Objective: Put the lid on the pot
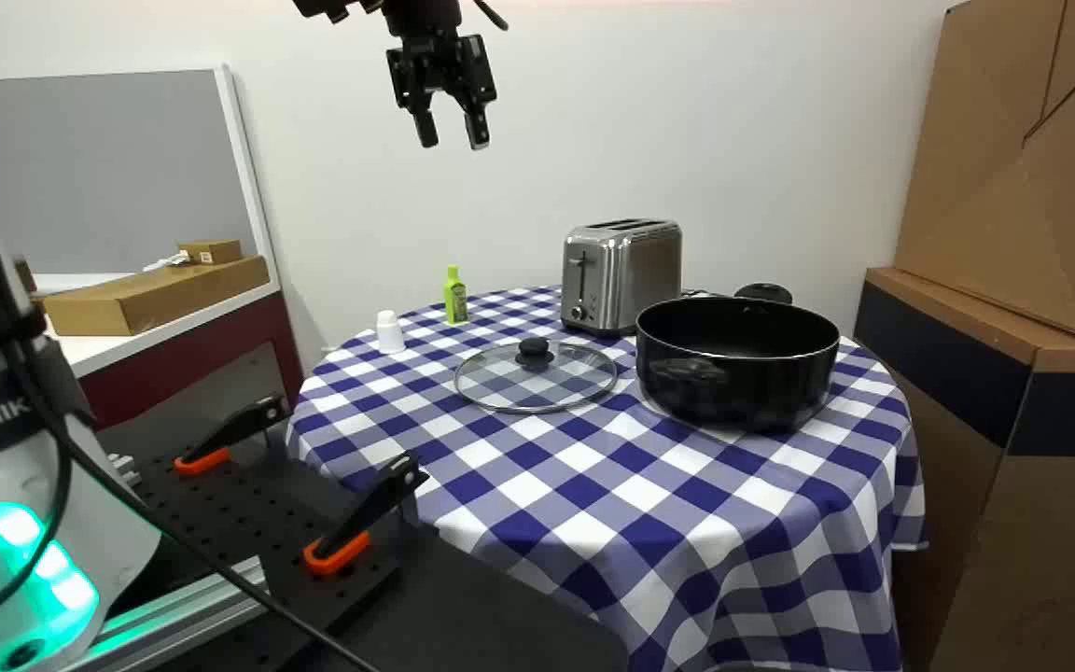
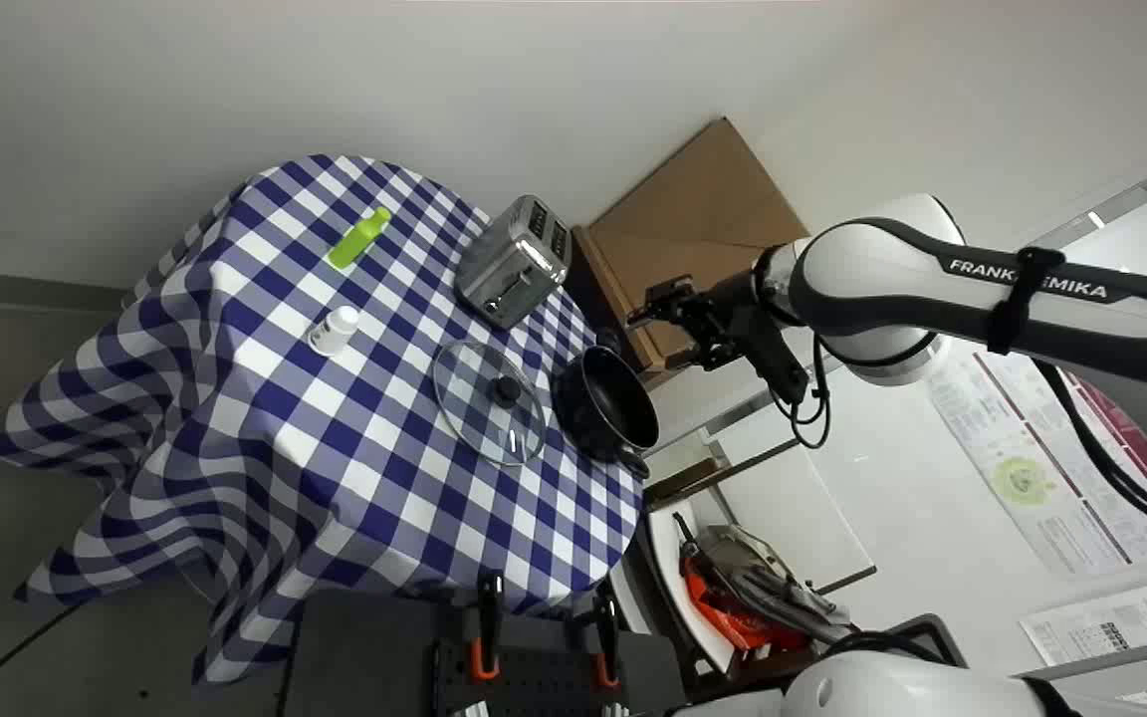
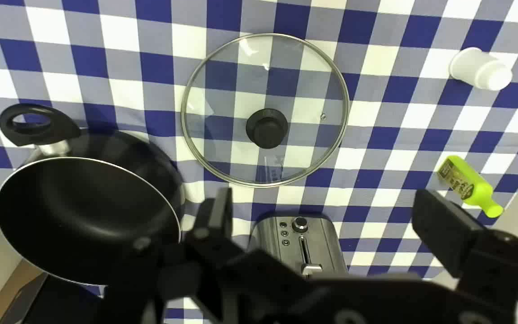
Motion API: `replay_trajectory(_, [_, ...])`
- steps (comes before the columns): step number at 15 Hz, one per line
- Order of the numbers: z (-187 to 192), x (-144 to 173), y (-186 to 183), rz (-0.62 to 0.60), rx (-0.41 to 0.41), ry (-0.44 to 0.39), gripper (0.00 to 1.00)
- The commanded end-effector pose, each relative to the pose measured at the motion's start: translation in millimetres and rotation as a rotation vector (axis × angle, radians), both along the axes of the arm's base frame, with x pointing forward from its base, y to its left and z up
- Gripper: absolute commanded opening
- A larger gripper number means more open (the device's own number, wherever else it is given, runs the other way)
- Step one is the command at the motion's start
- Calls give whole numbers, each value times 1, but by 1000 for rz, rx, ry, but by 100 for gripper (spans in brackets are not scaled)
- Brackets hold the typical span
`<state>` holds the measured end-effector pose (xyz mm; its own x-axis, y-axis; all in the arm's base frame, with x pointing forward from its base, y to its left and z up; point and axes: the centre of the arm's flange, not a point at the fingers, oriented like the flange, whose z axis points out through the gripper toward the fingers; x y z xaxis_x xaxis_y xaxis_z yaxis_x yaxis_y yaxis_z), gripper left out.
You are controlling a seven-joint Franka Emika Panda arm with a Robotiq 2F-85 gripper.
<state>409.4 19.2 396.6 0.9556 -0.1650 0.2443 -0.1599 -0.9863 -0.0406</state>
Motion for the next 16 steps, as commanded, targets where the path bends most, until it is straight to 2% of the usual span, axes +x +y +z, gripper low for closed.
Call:
replay_trajectory(1, [0, 0, 0, 0, 0, 0, 100])
replay_trajectory(10, [-66, 76, -36, -96, 29, 108, 100])
replay_trajectory(16, [-118, 131, -42, -108, 35, 190, 100])
